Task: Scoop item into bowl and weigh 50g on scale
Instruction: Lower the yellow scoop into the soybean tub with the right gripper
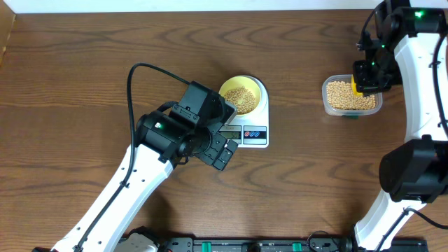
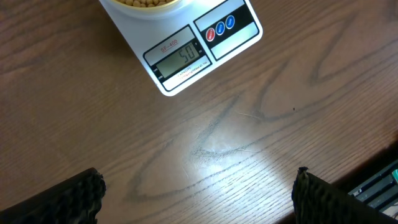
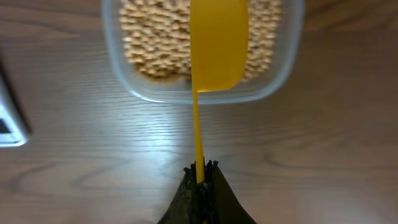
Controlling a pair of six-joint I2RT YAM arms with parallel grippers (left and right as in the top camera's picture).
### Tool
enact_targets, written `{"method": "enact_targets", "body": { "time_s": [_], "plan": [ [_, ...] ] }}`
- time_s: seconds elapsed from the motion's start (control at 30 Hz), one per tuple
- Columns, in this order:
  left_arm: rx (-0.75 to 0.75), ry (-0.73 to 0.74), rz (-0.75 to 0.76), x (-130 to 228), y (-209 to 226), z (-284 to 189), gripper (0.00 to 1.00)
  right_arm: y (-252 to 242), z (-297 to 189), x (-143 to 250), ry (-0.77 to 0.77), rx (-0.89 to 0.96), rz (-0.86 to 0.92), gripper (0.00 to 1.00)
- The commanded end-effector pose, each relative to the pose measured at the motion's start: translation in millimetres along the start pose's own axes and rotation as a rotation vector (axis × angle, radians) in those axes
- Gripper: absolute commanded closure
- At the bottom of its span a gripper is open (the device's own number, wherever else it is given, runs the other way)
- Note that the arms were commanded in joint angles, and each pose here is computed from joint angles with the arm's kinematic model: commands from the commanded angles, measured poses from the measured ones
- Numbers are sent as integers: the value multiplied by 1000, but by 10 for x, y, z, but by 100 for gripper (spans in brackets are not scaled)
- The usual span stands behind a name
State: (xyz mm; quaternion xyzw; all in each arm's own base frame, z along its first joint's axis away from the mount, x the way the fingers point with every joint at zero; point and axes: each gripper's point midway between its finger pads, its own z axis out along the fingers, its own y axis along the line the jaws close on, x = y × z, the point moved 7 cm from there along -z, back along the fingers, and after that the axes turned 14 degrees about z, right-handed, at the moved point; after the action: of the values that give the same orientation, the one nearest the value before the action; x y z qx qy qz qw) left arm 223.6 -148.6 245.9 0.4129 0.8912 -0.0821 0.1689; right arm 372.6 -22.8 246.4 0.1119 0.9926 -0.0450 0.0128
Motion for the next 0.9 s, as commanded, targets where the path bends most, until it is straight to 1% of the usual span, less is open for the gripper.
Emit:
{"method": "enact_targets", "body": {
  "time_s": [0.0, 0.23, 0.43, 0.73, 0.87],
  "plan": [
    [-8, -17, 5, -23, 0, -53, 2, -5, -81, 16, -51, 125, 7, 99],
    [-8, -17, 5, -23, 0, -54, 2, 106, -99, 43, -62, 153, -10, 99],
    [-8, -17, 5, -23, 0, -53, 2, 214, -50, 54, -58, 129, -23, 99],
    [-8, -17, 5, -23, 0, -54, 2, 262, 226, 77, -22, 134, -21, 99],
    [-8, -17, 5, -23, 0, -53, 2, 316, 343, 52, -24, 87, -16, 99]
  ]
}}
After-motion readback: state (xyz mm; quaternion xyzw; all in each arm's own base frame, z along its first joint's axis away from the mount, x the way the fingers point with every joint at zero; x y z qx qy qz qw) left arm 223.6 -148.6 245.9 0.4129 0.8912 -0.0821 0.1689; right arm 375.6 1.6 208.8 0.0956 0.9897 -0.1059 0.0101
